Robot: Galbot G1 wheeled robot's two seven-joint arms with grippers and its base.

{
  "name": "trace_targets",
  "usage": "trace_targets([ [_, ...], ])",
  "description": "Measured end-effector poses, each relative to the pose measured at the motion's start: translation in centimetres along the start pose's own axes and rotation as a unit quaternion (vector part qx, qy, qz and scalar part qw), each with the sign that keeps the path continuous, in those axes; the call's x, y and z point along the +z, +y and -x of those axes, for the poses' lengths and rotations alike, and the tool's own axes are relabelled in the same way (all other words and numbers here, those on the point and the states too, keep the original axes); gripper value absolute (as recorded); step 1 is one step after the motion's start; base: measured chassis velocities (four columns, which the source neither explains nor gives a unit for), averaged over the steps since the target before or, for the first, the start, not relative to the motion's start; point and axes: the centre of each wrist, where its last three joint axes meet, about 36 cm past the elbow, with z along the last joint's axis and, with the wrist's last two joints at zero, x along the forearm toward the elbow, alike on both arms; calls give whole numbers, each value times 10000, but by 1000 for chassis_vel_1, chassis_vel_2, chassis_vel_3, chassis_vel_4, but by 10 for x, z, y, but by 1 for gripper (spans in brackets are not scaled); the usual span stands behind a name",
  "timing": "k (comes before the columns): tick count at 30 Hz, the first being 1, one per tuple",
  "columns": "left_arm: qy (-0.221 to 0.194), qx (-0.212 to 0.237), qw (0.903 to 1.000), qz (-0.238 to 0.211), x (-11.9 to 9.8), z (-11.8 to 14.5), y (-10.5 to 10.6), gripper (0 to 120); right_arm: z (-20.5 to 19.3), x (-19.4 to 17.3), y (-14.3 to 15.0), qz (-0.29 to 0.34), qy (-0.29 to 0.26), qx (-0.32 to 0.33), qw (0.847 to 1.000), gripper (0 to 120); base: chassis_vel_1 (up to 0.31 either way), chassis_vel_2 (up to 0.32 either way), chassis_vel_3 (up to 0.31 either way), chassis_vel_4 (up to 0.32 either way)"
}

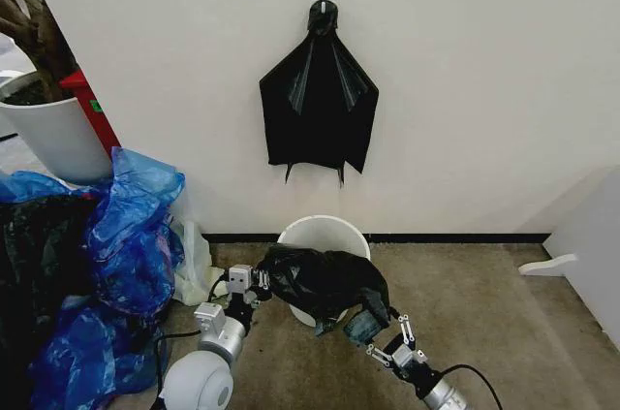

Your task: Place the garbage bag over the trash bin.

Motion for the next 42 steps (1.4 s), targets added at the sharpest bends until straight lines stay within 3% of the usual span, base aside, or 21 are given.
trace_targets([
  [15, 11, 26, 10000, 22, 0, 0, 1, 0, 1, -14, 0, 589, -250, 653, 9958, 0, 0, 0, 0, 0],
  [22, -74, 28, 10000, 48, -8, 1, 6, 0, 7, -48, -13, 883, -629, 1057, 9885, 0, 0, 0, 0, 0],
  [30, -82, -23, 9999, 81, -20, -5, 4, 0, 8, -81, -23, 1107, -656, 1085, 9857, 0, 0, 0, 0, 0],
  [38, 73, 57, 9997, 236, -21, -17, 8, 0, 0, -76, 1, 1327, -455, 949, 9856, 0, 0, 0, 0, 0],
  [42, 256, -106, 9984, 493, -4, -6, 27, 0, 0, -58, 11, 1434, -197, 1002, 9844, 0, 0, 0, 0, 0],
])
